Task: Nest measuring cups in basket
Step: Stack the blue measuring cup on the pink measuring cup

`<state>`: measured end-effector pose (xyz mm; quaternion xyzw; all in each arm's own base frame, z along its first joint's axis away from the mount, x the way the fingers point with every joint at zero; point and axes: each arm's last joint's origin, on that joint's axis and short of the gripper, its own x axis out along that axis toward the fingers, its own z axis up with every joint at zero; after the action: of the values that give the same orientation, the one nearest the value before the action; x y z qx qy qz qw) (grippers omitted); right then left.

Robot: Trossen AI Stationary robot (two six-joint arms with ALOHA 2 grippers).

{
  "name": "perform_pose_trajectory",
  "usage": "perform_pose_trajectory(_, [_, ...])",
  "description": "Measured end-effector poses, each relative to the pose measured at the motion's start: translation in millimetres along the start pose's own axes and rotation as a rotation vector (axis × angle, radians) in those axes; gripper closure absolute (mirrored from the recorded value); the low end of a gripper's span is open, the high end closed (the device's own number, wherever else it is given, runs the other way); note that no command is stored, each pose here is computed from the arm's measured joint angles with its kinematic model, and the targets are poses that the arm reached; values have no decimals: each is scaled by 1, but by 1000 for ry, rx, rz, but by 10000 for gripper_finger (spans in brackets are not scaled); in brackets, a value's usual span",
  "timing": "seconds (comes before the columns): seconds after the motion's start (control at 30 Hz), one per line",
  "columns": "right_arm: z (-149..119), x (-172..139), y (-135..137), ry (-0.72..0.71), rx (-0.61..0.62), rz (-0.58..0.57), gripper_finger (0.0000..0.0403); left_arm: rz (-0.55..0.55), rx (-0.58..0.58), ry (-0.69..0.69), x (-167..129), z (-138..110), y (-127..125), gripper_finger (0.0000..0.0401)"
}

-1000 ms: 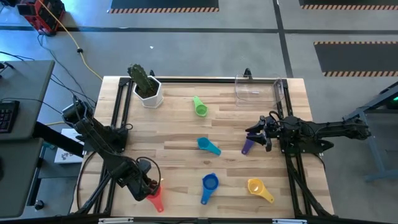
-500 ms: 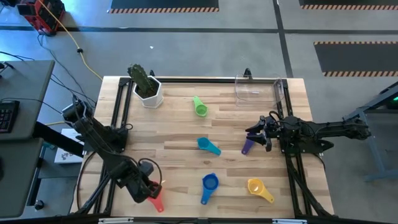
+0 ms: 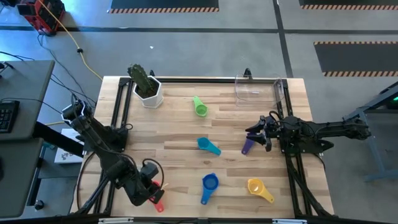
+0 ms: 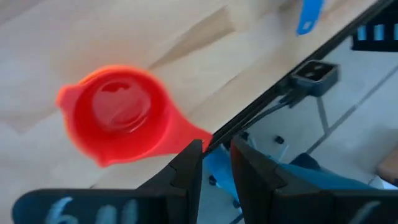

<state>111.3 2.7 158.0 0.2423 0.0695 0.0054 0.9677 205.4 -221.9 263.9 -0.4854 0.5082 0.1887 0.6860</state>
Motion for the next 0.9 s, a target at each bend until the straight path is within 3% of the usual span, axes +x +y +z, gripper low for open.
perform_pose_trajectory(0.17, [0, 0, 0, -8, 427, -9, 208, -57, 66, -79, -8, 2, -9, 327])
perform_pose_trajectory(0.5, [2, 0, -2, -93, 750, -63, 208, -71, 116, -152, -10, 10, -13, 327])
perform_pose_trajectory(0.7, [17, -2, 7, -209, 865, 86, 208, -65, 109, -169, -9, 20, -15, 327])
perform_pose_trajectory(0.9, [36, -10, 23, -380, 778, 297, 208, -60, 105, -181, -8, 27, -16, 327])
